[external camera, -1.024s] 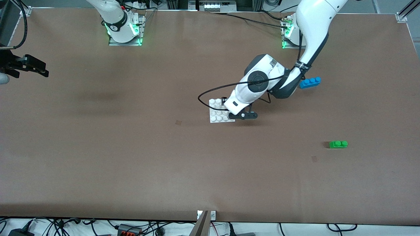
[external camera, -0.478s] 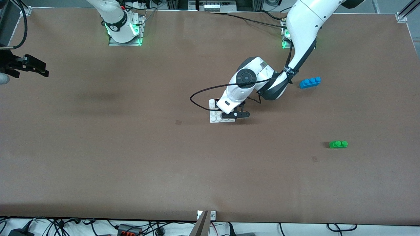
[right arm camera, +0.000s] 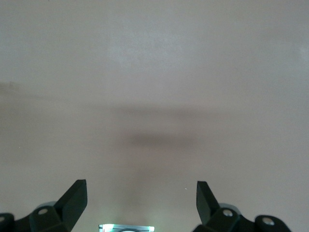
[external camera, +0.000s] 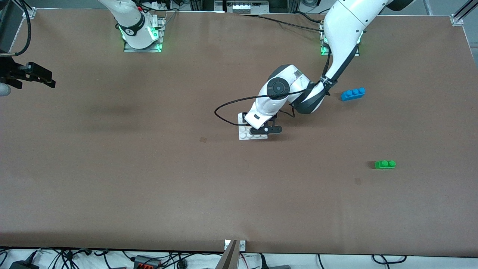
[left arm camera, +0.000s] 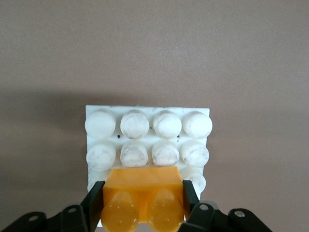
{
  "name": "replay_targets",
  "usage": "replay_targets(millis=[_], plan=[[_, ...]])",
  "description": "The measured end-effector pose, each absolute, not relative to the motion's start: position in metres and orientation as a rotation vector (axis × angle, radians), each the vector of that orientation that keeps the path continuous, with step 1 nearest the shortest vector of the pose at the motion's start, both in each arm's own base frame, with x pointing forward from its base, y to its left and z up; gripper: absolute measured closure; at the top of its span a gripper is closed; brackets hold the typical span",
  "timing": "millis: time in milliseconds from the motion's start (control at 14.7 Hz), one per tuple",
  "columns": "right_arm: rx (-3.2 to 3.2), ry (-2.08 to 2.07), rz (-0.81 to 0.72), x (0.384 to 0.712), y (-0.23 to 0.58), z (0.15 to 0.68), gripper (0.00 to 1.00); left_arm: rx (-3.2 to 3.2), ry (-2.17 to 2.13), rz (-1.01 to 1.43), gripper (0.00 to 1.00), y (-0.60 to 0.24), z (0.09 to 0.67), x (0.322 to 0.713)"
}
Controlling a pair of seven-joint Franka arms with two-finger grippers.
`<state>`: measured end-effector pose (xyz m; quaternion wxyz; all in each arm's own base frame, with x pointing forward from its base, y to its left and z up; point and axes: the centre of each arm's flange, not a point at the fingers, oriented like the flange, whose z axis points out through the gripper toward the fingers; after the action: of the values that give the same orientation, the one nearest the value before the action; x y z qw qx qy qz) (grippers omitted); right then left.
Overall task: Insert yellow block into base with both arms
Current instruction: 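Press the yellow brick down onto the base studs with the left gripper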
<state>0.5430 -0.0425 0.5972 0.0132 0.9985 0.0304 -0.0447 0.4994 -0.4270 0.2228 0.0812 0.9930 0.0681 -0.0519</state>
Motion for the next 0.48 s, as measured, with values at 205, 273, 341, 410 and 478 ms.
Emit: replay_targets(millis=[205,273,341,410,478], plan=[[3.111,0.095,-0.14,0.5431,-0.0425,0.597,0.0,2.97,0.208,-0.167,0.32,-0.4308,0.2183,0.4952],[3.111,0.095,-0.14,0.5431,-0.0425,0.597,0.0,2.971,0.211,-0.172,0.32,-0.4311,0.2165,0.4945],[3.111,0.095,-0.14,0.5431,-0.0425,0.597,0.0,2.971,0.216,-0.173,0.32,-0.4309,0.2155,0.4946],[3.111,0.095,-0.14,0.5431,-0.0425,0.597,0.0,2.971,0.219,-0.172,0.32,-0.4307,0.2154,0.4947],[3.111,0.095,-0.14,0.5431,-0.0425,0.597,0.0,2.971,0.22,-0.173,0.32,-0.4307,0.2154,0.4948]])
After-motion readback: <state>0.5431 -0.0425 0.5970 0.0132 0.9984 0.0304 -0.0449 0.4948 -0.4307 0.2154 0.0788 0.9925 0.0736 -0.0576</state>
